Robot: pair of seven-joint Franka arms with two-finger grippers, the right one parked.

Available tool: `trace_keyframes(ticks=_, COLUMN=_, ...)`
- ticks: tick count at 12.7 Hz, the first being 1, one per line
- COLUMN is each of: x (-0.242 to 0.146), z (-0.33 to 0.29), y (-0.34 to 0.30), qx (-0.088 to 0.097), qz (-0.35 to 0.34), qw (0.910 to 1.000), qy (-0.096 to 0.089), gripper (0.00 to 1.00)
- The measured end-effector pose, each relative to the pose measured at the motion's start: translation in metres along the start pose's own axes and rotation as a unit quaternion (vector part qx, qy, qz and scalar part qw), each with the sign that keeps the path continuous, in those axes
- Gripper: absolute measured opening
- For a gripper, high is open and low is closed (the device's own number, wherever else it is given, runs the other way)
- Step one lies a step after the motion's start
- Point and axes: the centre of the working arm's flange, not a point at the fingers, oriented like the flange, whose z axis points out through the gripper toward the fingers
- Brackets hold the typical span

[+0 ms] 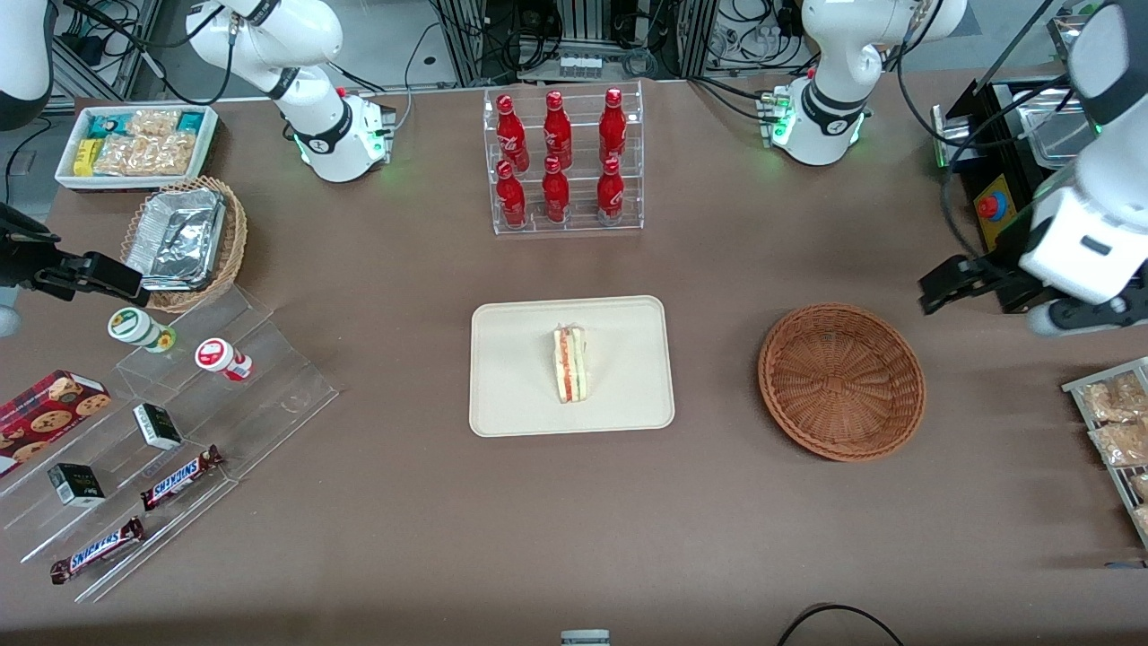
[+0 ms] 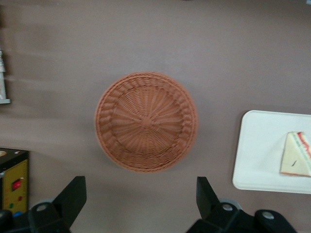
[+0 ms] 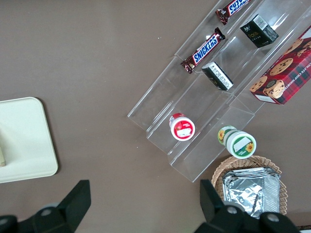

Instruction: Place sandwich from basket to tray

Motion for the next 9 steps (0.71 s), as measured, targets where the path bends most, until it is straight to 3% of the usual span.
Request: trace_keyframes(ticks=9, x=-0.021, z=-0.005, y=-0.047, qx=0.002, qz=0.028, qw=0.9996, qy=-0.008, gripper=1.0)
